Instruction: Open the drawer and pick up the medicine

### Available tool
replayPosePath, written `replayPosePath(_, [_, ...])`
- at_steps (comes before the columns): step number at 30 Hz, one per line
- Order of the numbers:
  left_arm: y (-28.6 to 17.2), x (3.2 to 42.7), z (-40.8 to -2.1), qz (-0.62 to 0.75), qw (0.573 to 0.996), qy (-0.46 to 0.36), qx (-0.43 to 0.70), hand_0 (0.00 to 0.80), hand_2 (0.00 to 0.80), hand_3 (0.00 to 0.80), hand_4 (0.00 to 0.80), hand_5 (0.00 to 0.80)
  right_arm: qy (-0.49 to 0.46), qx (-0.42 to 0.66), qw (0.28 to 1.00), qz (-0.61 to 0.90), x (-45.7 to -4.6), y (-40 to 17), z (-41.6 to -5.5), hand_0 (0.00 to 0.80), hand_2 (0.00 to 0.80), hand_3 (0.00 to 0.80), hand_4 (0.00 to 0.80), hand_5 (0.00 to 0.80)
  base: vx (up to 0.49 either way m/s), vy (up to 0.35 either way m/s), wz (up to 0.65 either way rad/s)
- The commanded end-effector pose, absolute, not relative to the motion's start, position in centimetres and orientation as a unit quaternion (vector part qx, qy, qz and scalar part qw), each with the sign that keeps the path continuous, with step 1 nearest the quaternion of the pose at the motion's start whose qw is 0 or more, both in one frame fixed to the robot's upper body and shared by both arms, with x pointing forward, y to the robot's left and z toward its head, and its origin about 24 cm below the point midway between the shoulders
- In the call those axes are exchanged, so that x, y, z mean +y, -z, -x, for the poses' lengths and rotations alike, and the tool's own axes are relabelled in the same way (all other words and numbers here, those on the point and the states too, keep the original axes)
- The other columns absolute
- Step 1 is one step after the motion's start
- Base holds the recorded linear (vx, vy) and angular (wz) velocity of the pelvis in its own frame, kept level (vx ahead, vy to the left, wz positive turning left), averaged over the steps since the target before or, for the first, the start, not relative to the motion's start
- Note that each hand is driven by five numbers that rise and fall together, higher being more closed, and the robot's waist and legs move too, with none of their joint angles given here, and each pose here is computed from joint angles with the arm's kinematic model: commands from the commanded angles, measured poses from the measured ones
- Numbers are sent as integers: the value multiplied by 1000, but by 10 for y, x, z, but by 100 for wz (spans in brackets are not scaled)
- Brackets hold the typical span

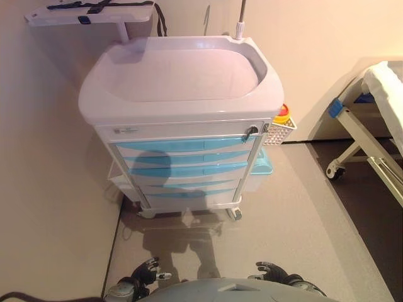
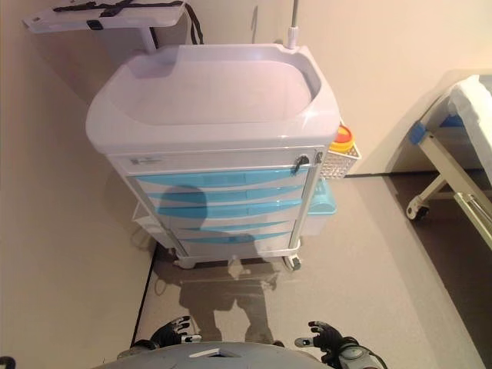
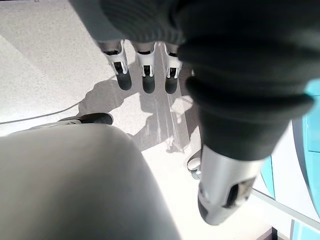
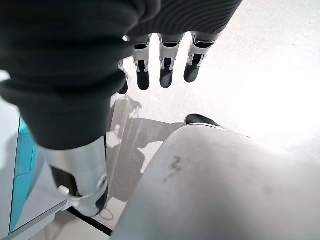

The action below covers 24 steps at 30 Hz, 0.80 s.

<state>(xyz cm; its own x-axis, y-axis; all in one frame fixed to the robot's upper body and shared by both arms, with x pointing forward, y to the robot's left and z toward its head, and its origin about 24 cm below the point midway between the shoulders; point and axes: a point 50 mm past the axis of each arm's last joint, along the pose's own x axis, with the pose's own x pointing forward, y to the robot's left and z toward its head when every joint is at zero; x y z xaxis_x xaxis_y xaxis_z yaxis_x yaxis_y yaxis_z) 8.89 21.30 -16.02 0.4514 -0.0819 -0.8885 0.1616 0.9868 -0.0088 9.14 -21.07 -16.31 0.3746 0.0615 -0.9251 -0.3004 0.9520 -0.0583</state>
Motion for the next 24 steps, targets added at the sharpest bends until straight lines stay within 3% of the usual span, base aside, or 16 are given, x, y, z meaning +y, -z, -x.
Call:
replayPosePath(1, [159, 201, -108, -4, 860, 77, 505, 0, 0, 0, 0, 0, -113, 526, 836, 109, -206, 160, -106, 0, 0, 0, 0, 0, 0, 0, 0])
replayPosePath(24, [160, 204, -102, -31, 858, 69, 507, 0, 0, 0, 0, 0, -149, 541, 817, 129, -201, 163, -97, 0, 0, 0, 0, 0, 27, 3, 0])
